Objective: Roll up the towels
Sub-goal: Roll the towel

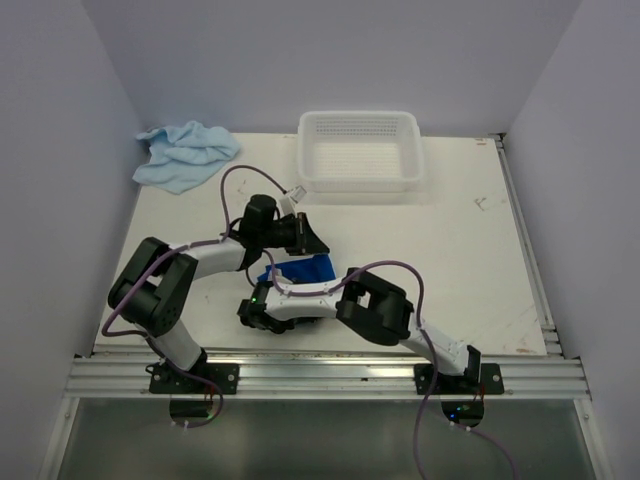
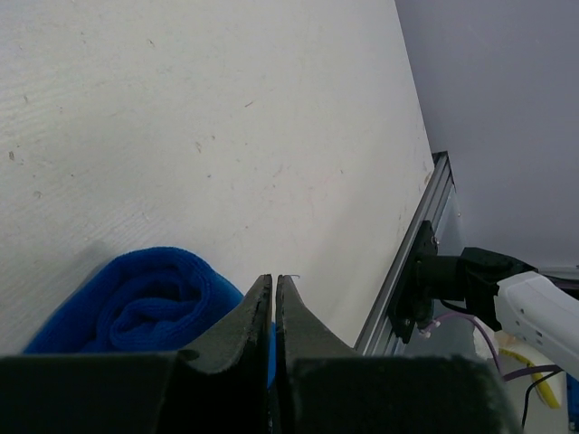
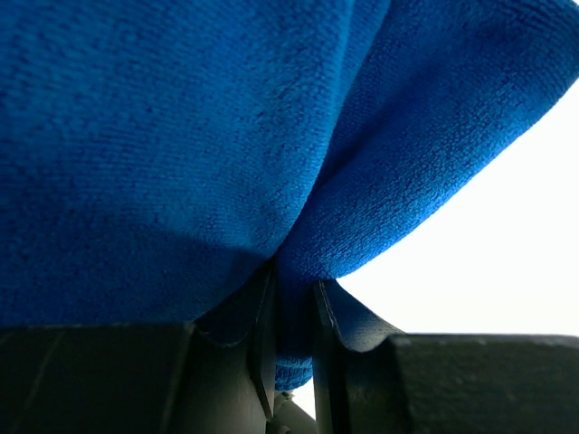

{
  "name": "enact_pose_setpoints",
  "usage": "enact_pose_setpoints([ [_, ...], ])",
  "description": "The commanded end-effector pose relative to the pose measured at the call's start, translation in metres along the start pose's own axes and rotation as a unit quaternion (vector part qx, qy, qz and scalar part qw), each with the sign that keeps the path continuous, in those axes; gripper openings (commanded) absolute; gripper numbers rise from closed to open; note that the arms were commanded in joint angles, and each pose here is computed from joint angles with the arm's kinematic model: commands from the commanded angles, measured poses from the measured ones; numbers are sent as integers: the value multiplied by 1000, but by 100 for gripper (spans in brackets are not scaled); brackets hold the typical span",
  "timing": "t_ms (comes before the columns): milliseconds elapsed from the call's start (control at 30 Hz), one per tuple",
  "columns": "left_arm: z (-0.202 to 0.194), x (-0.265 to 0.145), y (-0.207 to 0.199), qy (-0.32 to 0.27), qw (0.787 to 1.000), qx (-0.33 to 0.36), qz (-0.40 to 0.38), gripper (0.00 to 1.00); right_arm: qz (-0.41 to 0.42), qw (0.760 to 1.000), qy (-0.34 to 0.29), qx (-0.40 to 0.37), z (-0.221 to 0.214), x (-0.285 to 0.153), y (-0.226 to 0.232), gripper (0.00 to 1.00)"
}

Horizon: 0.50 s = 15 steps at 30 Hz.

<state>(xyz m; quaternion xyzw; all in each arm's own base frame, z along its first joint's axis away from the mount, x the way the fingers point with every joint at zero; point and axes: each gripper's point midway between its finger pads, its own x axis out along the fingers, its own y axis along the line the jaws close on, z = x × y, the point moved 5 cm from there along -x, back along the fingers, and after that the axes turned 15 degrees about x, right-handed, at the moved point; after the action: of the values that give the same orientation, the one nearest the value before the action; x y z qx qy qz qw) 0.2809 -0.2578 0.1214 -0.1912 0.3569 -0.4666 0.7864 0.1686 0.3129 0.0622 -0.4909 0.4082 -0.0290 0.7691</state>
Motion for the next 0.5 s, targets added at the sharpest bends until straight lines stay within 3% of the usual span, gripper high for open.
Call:
enact_pose_setpoints([
  [0,7,2,-5,5,999,30,-15,8,35,999,9,4,1,2,25,0],
  [467,-17,6,11,59,998,38,-9,6,45,998,24,-30,2,6,44,0],
])
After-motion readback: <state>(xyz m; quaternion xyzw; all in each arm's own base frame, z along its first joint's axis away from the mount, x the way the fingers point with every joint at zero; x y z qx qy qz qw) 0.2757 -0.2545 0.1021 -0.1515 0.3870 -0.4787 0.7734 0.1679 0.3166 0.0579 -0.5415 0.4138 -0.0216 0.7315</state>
